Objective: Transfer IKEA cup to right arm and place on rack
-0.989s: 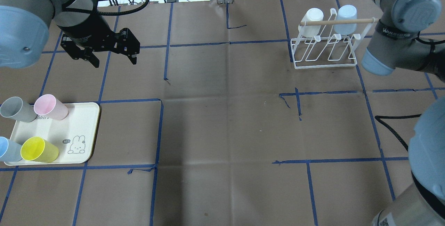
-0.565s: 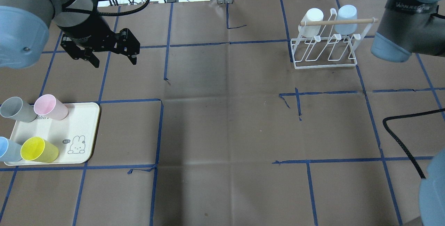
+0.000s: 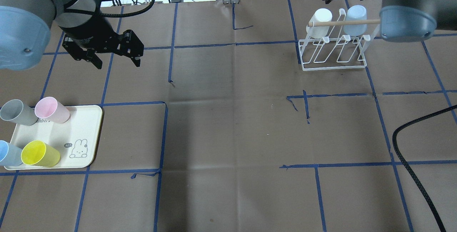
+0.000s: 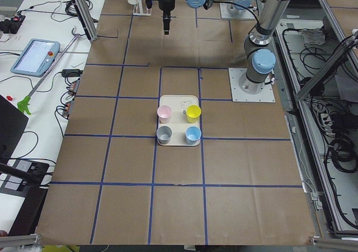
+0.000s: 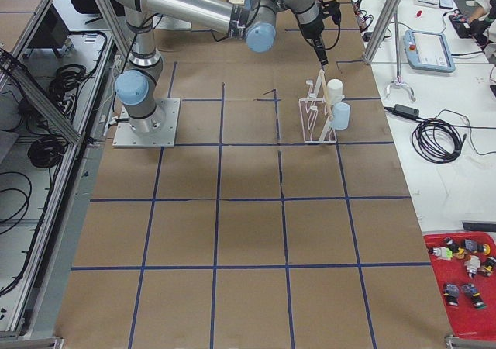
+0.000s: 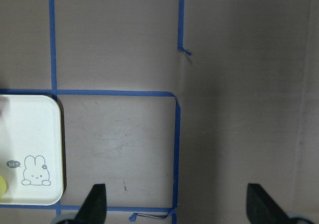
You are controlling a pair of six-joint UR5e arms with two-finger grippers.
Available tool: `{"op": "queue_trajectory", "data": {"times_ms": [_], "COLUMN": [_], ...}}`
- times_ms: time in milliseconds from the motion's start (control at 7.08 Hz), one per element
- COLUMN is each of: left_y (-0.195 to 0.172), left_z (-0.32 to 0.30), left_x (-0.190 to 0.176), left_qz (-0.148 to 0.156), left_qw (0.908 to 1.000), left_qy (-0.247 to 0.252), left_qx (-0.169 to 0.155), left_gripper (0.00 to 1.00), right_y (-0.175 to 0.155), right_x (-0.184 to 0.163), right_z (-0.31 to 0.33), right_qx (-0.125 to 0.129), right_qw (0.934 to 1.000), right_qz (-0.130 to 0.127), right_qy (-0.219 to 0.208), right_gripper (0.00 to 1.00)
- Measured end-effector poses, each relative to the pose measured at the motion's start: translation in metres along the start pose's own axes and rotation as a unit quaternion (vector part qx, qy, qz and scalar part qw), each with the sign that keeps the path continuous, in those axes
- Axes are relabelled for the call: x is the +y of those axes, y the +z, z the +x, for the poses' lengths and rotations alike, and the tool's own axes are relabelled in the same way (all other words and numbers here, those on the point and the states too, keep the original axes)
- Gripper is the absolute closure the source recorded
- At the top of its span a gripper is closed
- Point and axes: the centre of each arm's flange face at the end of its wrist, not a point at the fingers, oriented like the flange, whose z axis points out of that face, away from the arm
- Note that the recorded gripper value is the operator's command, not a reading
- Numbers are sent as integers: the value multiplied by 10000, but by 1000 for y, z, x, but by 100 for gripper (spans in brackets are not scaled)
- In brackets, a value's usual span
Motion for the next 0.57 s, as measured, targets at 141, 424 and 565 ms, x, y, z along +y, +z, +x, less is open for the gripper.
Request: {"op": "queue_trajectory", "data": {"times_ms": [141, 424, 565], "left_y": [0, 1, 1], "left_z": [0, 0, 0], "left_x": [0, 0, 0], "left_qz": [0, -5, -9], "left_qw": [10000, 10000, 10000], "left_qy": [3, 22, 57], "left_qx": [0, 2, 3], "left_gripper": [0, 0, 0], "right_y": [-14, -38, -58], "right_x": [17, 52, 69], "right_z": [-14, -30, -38], "right_qx": [-107, -92, 9], "right_qw": [9982, 9875, 9833], "right_qz": [-590, -1575, -1815], "right_qy": [-11, 77, 115], "right_gripper": [0, 0, 0]}}
